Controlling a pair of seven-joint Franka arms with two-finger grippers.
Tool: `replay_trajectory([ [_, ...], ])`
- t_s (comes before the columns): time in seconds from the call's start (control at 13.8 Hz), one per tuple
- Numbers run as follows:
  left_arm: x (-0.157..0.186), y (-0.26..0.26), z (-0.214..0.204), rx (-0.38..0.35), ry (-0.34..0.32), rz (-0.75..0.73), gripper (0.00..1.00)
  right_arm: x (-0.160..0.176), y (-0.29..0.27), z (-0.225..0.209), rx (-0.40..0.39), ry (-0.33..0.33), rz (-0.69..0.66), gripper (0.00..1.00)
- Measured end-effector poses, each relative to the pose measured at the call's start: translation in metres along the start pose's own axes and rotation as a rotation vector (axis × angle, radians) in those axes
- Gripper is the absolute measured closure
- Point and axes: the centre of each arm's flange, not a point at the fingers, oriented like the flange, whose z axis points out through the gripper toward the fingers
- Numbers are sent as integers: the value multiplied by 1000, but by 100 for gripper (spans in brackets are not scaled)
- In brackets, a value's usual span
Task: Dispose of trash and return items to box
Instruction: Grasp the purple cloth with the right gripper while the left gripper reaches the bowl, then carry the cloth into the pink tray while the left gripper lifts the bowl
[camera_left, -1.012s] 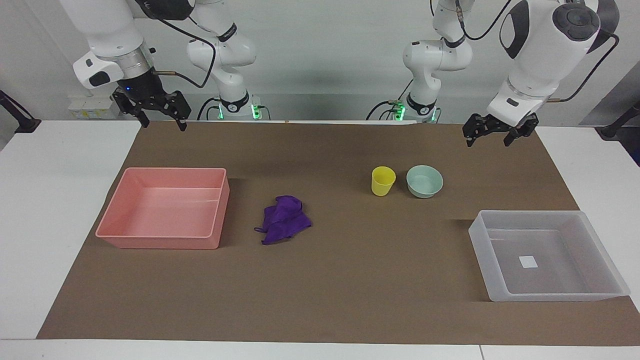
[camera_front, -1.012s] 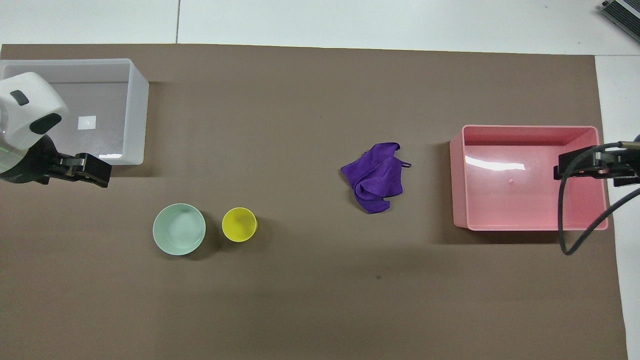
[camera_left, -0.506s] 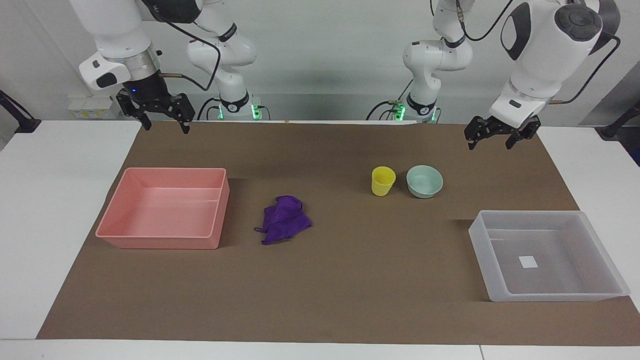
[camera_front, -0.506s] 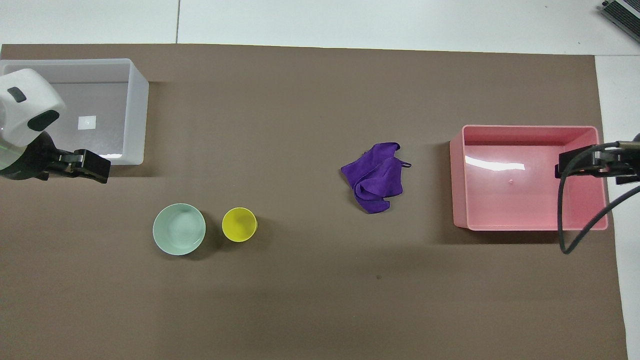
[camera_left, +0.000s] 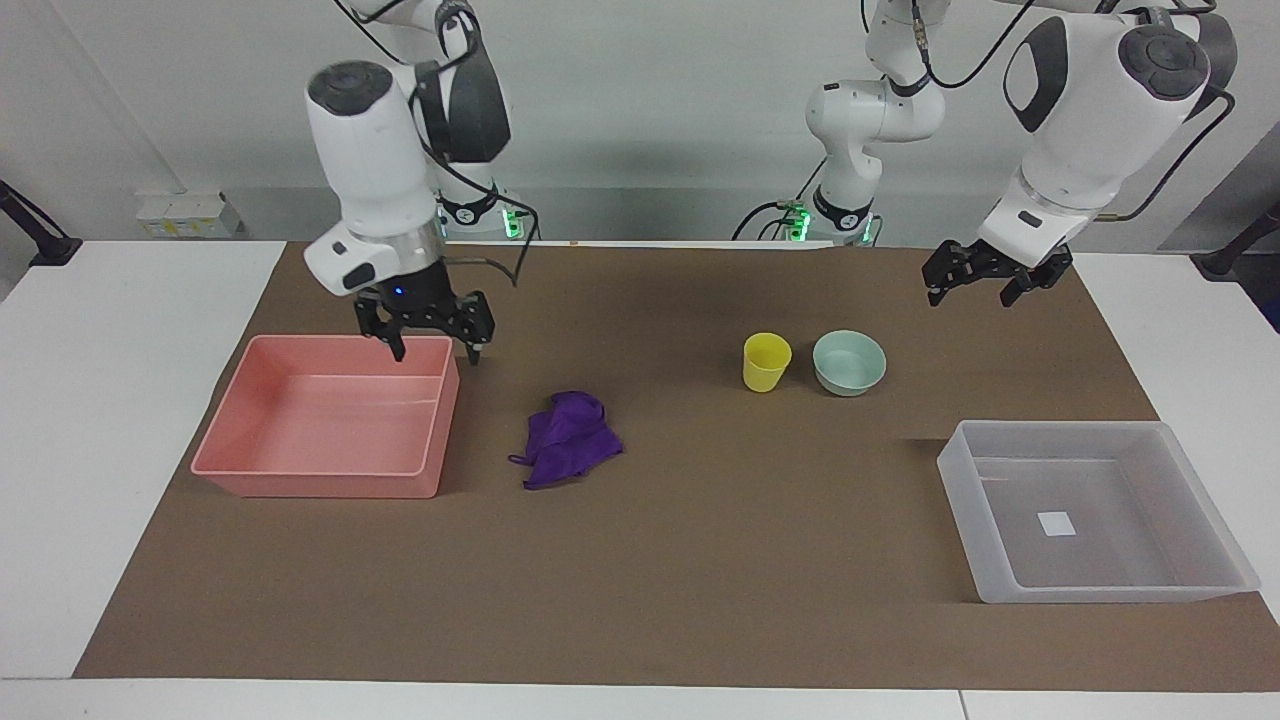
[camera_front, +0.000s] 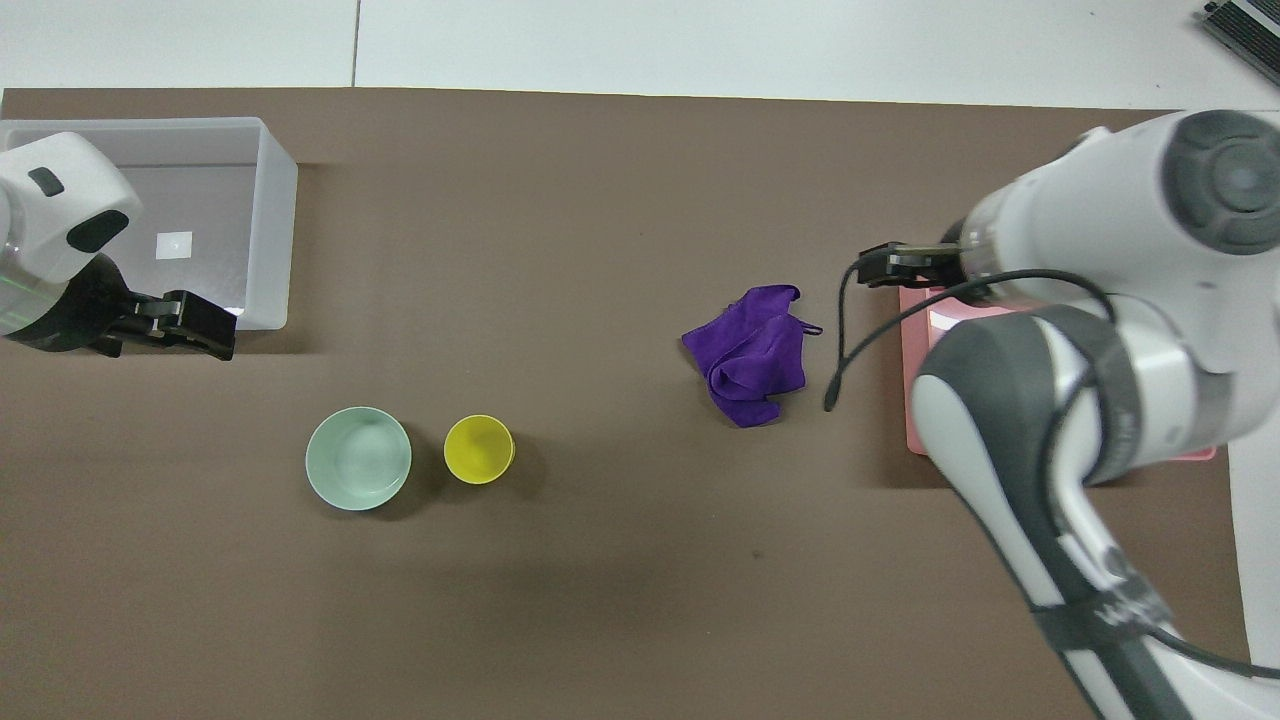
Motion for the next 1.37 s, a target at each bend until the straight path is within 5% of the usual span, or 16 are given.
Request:
replay_trajectory([
  [0.36,13,17,44,-24,-101,28,0,-8,-62,124,43,29,13,0],
  [0.65,-4,67,99,5,-221,50,0,-28,-71,168,28,-14,-9,2],
  [0.8,-11,79,136,17,-213,-1,0,-33,-70,177,28,-15,-9,18],
  [1.23,-5,97,208,-13,-263,-310,0,-36,-68,177,25,-40,24,90],
  [1.37,-1,102,220,-6,-264,-471,0,-32,-65,155,26,-40,46,95],
])
